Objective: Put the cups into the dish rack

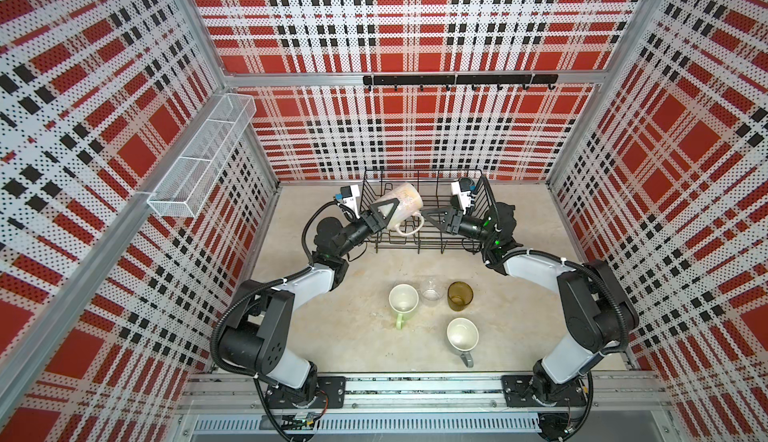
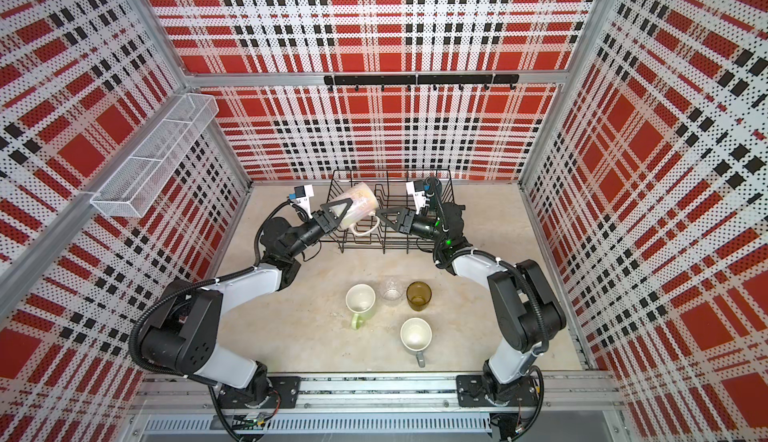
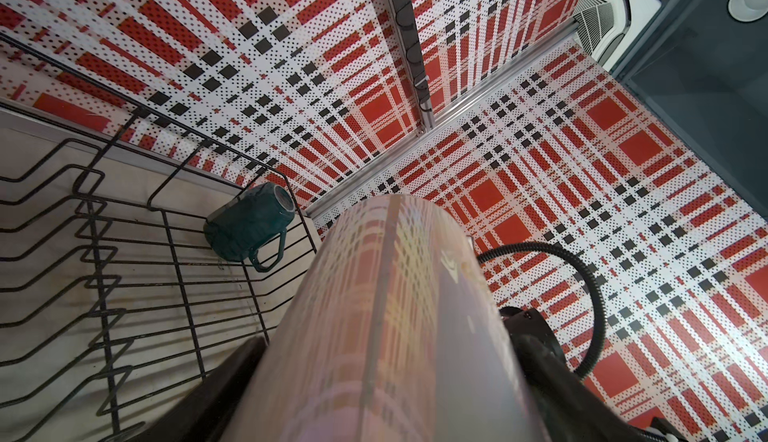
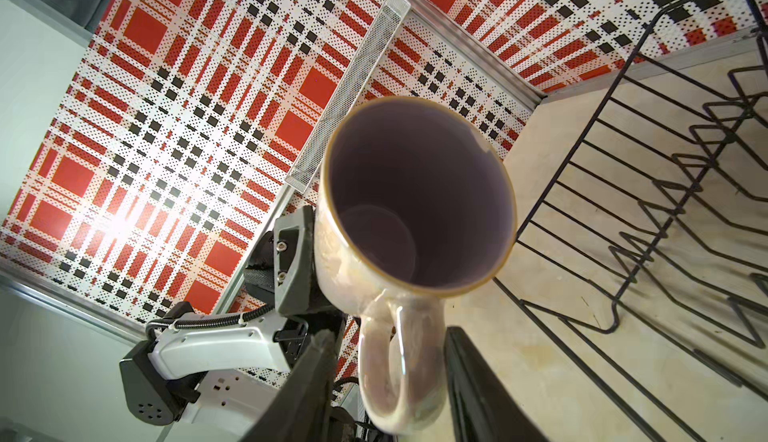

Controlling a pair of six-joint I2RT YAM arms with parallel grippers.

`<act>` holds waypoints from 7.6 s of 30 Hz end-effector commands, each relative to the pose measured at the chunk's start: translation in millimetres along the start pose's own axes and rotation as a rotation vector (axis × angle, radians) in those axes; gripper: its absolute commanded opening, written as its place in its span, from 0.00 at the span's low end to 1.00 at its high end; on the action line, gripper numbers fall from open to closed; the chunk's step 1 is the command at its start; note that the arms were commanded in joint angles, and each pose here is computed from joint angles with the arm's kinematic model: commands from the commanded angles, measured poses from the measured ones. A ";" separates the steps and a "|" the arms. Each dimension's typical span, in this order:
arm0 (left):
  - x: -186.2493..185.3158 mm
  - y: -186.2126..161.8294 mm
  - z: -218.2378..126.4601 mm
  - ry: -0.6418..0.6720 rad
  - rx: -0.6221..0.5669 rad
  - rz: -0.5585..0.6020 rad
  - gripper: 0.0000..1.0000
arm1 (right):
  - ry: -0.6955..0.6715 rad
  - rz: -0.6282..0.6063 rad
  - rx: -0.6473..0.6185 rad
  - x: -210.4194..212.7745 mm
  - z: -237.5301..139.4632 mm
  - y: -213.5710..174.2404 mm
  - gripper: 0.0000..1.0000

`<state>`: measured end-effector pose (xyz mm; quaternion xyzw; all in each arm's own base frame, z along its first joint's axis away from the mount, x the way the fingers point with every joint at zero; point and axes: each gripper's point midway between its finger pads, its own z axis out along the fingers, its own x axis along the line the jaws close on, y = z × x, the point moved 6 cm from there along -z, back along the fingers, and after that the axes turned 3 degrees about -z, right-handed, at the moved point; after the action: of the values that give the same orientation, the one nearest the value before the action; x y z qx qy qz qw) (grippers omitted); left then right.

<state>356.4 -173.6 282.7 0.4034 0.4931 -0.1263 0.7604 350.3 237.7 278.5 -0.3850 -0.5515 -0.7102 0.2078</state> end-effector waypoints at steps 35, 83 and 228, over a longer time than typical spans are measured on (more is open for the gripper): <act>-31.9 -4.2 -7.7 0.197 -0.352 -0.245 0.21 | -0.588 -1.798 0.467 41.4 26.8 -64.7 0.70; -29.6 -16.9 18.2 0.157 -0.267 -0.393 0.40 | -0.798 -2.157 0.550 -17.9 51.4 -52.7 0.00; 20.3 43.7 -164.0 0.895 -0.481 0.247 0.98 | -0.989 -0.838 0.098 -218.5 17.0 54.1 0.39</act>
<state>290.3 -20.5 262.7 0.2668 0.7323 0.2688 0.5659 529.0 209.3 109.3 -0.4265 -0.7345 -0.4151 -0.3260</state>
